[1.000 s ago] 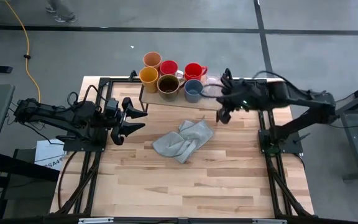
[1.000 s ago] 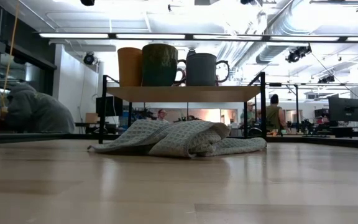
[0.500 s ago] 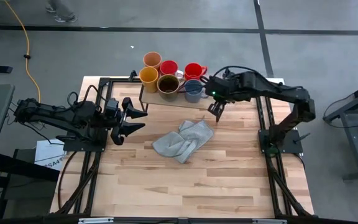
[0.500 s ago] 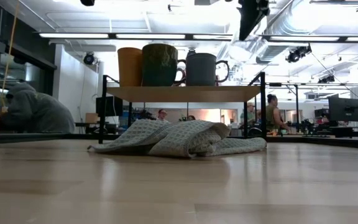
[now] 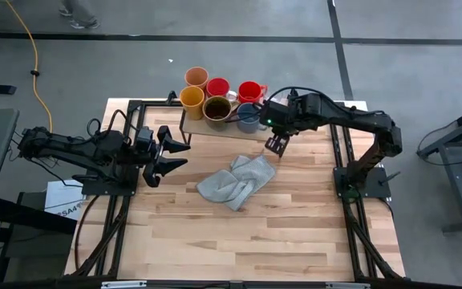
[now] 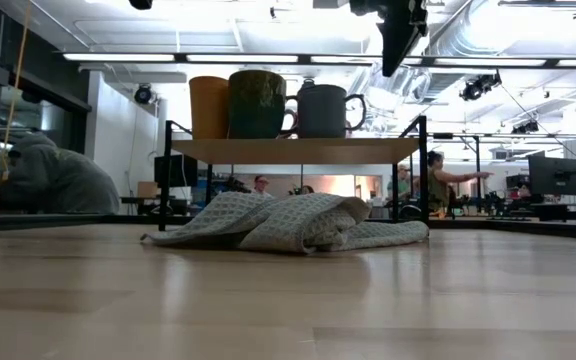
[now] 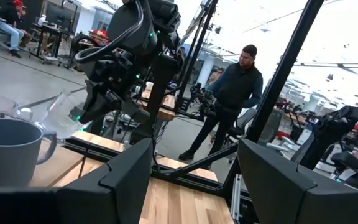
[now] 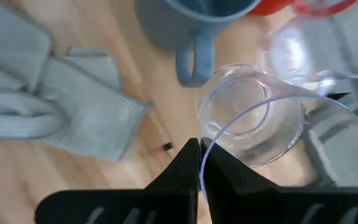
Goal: Stack small to large cups/mugs on shelf
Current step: Put the transparent mug on the shelf
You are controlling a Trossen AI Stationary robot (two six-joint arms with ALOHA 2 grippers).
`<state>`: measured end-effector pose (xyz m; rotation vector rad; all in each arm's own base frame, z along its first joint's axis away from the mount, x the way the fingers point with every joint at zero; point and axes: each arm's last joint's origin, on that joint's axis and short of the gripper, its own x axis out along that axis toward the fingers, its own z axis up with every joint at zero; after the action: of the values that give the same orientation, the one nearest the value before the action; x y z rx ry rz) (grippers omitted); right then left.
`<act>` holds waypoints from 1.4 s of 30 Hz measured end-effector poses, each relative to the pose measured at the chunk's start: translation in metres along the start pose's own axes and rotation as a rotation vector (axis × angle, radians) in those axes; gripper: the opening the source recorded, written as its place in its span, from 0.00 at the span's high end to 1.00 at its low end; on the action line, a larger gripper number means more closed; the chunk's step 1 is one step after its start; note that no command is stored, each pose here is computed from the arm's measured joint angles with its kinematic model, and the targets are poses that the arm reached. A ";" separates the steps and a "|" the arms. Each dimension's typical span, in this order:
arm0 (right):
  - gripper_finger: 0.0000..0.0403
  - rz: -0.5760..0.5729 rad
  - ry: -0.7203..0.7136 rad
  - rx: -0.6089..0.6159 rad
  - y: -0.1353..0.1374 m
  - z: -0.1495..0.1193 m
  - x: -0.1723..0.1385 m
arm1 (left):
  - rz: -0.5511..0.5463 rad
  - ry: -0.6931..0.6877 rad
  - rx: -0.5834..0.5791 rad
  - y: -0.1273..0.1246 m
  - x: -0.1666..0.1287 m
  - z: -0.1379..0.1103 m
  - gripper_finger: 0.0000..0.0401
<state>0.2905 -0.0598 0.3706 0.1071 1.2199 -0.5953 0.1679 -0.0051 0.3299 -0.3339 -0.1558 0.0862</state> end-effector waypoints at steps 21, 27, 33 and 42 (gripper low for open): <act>1.00 0.090 0.095 0.086 -0.010 0.007 0.020 | 0.006 -0.005 -0.001 0.000 0.000 0.000 0.44; 1.00 0.098 0.121 0.113 -0.011 0.008 0.023 | 0.006 -0.005 -0.001 0.000 0.000 0.000 0.44; 1.00 0.101 0.129 0.133 -0.013 0.009 0.027 | 0.006 -0.005 -0.001 0.000 0.000 0.000 0.44; 1.00 0.097 0.131 0.151 -0.016 0.010 0.027 | 0.006 -0.005 -0.001 0.000 0.000 0.000 0.44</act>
<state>0.2971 -0.0871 0.3530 0.3352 1.2872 -0.6022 0.1678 -0.0049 0.3303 -0.3352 -0.1602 0.0932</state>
